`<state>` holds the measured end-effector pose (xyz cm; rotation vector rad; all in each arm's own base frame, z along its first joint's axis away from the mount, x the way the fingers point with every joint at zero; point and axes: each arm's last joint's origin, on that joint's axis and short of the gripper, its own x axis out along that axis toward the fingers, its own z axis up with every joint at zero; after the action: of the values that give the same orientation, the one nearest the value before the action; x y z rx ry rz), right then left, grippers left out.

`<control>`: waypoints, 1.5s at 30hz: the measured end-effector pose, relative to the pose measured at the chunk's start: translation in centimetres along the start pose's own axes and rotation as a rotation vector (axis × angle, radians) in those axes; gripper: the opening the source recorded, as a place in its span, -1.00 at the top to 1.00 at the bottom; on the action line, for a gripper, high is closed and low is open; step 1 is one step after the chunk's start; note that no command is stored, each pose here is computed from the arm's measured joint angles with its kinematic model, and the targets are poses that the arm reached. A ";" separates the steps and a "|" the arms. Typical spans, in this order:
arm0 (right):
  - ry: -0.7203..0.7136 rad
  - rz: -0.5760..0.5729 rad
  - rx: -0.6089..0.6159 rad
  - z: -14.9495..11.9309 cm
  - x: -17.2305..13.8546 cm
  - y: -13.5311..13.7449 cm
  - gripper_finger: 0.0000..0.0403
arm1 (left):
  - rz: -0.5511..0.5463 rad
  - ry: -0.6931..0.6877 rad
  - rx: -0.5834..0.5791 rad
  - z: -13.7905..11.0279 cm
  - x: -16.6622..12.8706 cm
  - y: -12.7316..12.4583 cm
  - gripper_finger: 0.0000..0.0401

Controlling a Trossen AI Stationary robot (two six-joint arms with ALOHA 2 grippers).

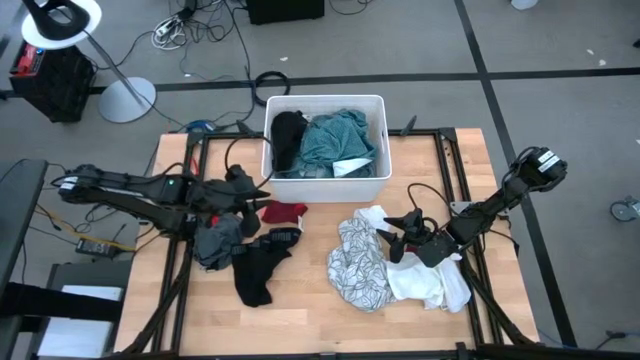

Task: Sort clothes
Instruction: Put the black boxer into the white laundry bin

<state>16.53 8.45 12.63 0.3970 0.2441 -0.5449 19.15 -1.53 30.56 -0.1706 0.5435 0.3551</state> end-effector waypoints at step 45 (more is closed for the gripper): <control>-0.004 -0.004 0.005 0.0 0.0 0.0 -0.13 | 0.008 0.589 -0.218 -6.3 7.0 -4.9 0.53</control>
<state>16.52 8.43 12.64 0.4005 0.2394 -0.5501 23.58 -5.60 21.82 -0.4918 1.0873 0.3710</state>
